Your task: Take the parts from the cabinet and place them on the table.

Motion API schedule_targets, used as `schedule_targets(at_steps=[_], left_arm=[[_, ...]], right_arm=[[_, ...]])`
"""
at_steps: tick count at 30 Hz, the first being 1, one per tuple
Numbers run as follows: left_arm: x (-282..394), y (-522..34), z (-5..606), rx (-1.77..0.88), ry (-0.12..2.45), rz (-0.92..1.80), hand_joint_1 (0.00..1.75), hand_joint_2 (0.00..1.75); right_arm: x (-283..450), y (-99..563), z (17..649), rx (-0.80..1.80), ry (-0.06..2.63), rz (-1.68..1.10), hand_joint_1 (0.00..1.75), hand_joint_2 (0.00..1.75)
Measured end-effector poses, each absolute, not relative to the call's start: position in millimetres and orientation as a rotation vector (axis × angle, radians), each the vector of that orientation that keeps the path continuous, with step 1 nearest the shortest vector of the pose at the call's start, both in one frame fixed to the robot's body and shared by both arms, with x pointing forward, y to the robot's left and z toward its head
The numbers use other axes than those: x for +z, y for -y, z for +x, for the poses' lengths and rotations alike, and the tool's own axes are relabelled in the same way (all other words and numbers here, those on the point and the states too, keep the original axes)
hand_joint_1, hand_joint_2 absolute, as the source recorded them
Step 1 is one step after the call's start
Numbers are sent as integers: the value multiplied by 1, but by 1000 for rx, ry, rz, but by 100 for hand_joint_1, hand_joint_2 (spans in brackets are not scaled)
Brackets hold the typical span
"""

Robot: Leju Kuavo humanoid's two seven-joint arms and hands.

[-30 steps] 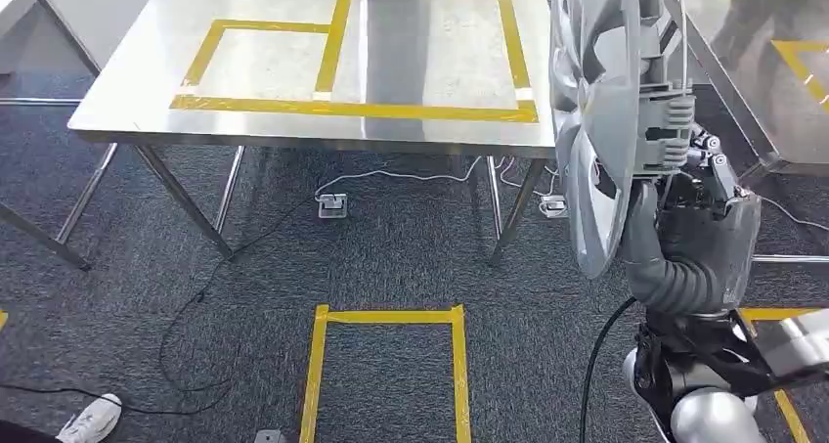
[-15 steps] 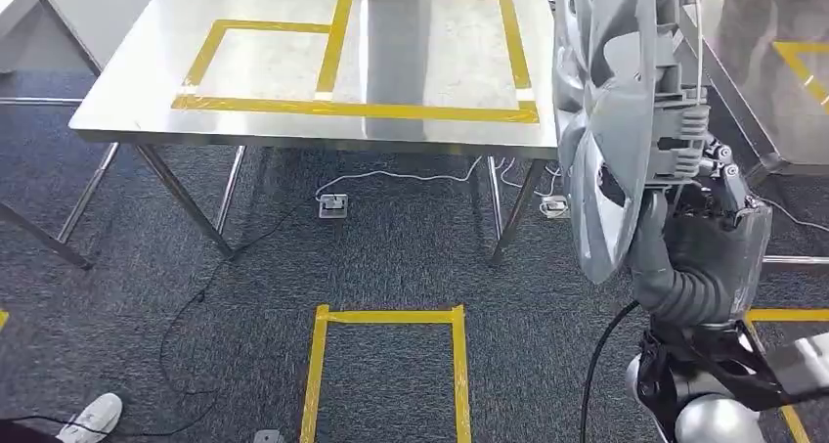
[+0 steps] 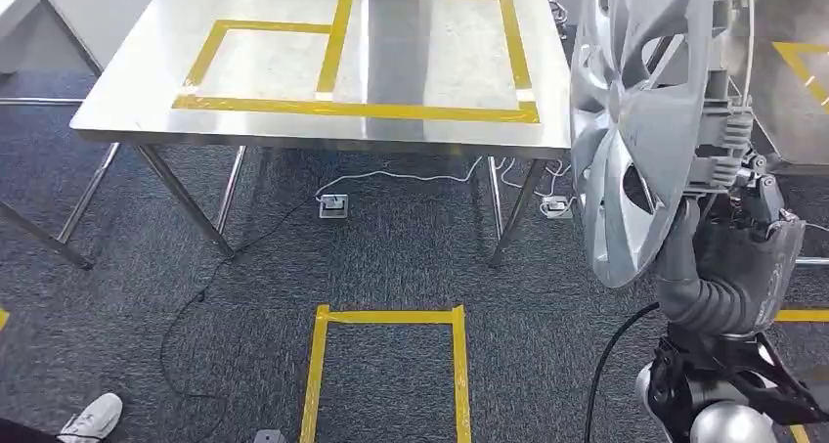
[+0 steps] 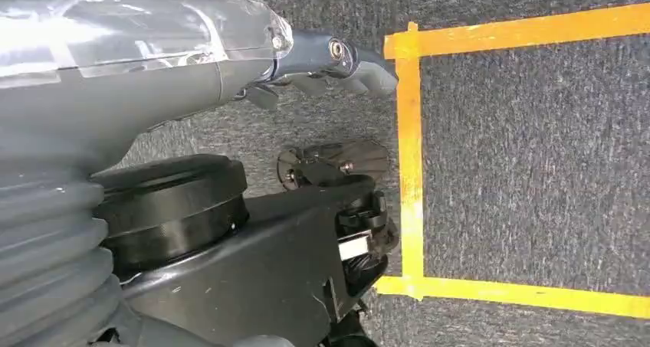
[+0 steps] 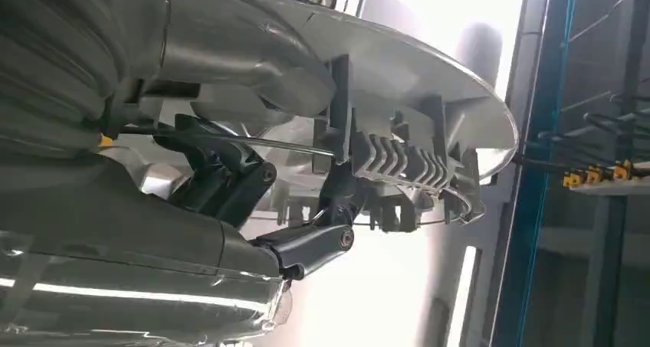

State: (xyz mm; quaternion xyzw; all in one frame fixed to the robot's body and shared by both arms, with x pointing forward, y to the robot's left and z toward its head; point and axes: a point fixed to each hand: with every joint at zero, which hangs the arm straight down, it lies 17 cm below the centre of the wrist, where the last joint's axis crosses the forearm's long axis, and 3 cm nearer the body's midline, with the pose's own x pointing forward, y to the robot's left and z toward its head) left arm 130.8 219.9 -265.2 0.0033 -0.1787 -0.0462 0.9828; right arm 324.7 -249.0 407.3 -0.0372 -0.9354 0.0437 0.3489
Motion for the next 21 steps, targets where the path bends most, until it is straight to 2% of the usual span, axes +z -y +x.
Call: schedule_targets(at_steps=[21], left_arm=[[-268, -235, 127, -58, 328, 17, 0, 175]], right_arm=[[419, 237, 332, 110, 2466, -76, 175, 175]])
